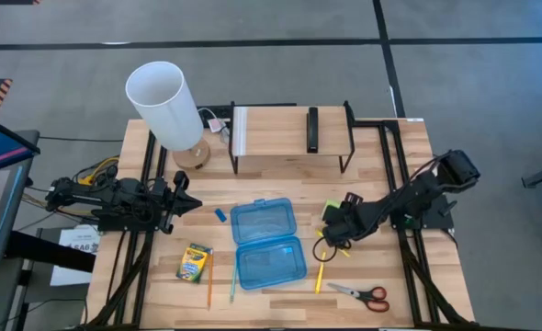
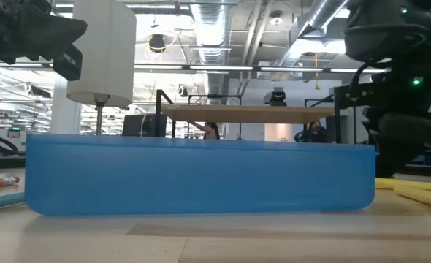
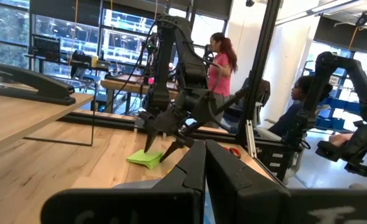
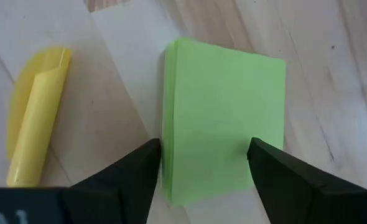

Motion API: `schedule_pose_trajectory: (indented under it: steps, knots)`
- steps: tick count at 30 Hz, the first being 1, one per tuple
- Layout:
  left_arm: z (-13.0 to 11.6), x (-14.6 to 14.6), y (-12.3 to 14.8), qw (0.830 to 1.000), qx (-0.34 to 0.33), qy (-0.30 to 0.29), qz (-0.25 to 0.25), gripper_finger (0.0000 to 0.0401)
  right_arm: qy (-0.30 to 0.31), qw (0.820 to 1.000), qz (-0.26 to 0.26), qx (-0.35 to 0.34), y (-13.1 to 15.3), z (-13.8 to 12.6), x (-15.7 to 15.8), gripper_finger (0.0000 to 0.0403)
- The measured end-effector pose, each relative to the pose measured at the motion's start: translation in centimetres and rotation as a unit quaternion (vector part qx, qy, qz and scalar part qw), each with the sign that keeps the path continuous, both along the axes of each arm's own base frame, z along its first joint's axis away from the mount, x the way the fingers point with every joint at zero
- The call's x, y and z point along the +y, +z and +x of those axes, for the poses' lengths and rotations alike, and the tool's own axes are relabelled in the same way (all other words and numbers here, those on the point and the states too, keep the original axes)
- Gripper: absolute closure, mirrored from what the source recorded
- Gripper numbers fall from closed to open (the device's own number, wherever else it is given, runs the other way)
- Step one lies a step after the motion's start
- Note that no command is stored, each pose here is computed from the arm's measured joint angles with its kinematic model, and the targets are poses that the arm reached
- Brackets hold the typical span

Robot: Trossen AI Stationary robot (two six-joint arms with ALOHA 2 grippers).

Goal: Pack school essentials
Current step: Put the sticky notes into the blue supply box

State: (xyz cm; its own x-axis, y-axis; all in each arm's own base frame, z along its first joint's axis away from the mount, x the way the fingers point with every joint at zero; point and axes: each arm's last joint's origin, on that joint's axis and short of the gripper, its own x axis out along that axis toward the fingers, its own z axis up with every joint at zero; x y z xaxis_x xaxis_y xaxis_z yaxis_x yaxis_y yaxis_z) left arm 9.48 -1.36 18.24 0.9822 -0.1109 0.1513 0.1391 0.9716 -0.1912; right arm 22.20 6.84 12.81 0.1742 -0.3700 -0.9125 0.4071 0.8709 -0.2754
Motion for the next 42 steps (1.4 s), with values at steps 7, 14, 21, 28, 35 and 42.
schedule_pose_trajectory:
  steps: [7,14,21,28,35,42]
  knots:
    - [0.0,0.0,0.0,1.0,0.0,0.0,0.0,0.0401,0.008,0.999,0.036,-0.003,-0.9,-0.2,-0.7,0.018]
    - [0.0,0.0,0.0,1.0,0.0,0.0,0.0,0.0401,0.021,0.999,0.043,-0.001,-0.5,-0.6,-0.7,0.0323]
    - [0.0,0.0,0.0,1.0,0.0,0.0,0.0,0.0401,0.026,0.998,0.054,-0.019,0.8,-1.1,-0.9,0.0383]
    - [0.0,0.0,0.0,1.0,0.0,0.0,0.0,0.0401,0.025,0.995,0.071,-0.066,2.9,-1.5,-0.7,0.039]
    - [0.0,0.0,0.0,1.0,0.0,0.0,0.0,0.0401,0.069,0.98,0.092,-0.159,7.6,0.2,1.3,0.0384]
    - [0.0,0.0,0.0,1.0,-0.001,0.0,0.0,0.0401,0.17,0.948,0.105,-0.248,11.5,3.7,5.1,0.0385]
